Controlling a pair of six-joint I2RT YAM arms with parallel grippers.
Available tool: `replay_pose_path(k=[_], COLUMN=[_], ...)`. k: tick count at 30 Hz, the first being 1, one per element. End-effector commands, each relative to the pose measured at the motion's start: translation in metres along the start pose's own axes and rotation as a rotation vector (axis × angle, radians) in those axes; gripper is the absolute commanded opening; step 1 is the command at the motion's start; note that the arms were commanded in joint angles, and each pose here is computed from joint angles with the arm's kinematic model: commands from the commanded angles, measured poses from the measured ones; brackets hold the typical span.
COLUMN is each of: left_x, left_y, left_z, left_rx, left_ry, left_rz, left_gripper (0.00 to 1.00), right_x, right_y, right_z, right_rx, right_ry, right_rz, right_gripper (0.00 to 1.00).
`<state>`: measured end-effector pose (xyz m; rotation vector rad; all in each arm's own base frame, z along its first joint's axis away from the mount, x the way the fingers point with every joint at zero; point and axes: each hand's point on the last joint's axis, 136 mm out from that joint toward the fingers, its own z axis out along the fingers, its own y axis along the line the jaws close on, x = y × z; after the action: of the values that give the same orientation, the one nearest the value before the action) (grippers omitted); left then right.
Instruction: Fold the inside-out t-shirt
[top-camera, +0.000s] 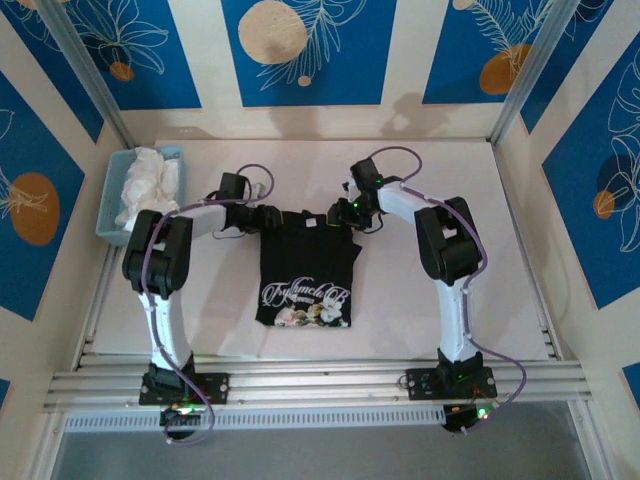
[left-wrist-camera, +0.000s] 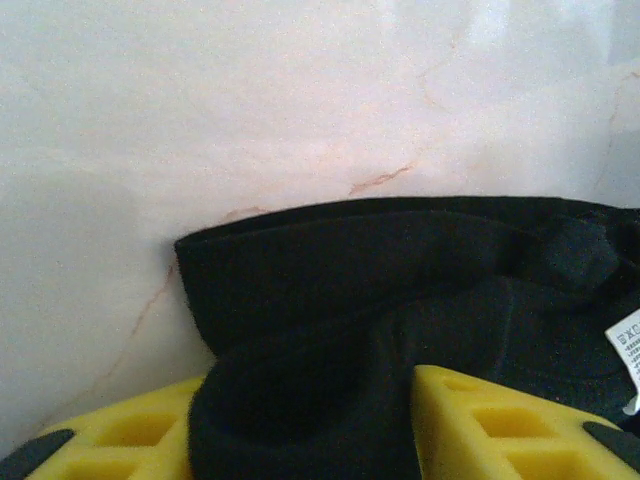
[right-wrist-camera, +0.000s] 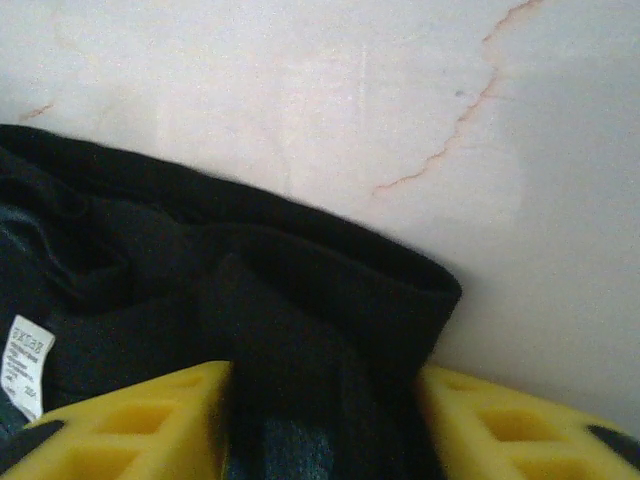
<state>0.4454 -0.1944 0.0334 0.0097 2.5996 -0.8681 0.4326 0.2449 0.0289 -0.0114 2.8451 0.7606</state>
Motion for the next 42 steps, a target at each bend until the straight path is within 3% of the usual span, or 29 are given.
replay_pose_path(k=[1,8,13,23,29,32,36,42], left_x=[0.027,0.008,-0.025,-0.096,-0.179,-0.201,-0.193,-0.128], left_y=[-0.008,-0.020,-0.032,-0.070,-0.134,-0.167,-0.180,-0.161], left_z=[0.028,0.024,-0.004,-0.040,-0.100,-0.138,-0.158,-0.153], left_rx=[0.082,0.134,0.177,0.273,0.333,0.377,0.423,0.462], left_ry=[0.099,0.051,-0.072,-0.258,-0.410,-0.488,-0.527,-0.502], left_rz=[-0.020,-0.001,0.008,0.033,0.146,0.202,0.225,0.177], left_gripper=[0.30,0.00,0.00,0.00,0.00,0.00,0.00,0.00], right_x=[0.004,-0.013,-0.034,-0.093,-0.155,-0.166,-0.153,-0.089], right_y=[0.006,0.014,0.025,0.052,0.089,0.111,0.123,0.118], right_z=[0.010,-0.002,-0.040,-0.101,-0.189,-0.239,-0.262,-0.236], right_rx=[-0.034,-0.112,-0.190,-0.286,-0.334,-0.350,-0.364,-0.396], right_ry=[0.032,-0.035,-0.144,-0.301,-0.480,-0.571,-0.610,-0.532], right_rz=[0.020,0.006,-0.029,-0.090,-0.209,-0.290,-0.362,-0.373], right_gripper=[0.32,0.07,0.00,0.00,0.00,0.00,0.00,0.00])
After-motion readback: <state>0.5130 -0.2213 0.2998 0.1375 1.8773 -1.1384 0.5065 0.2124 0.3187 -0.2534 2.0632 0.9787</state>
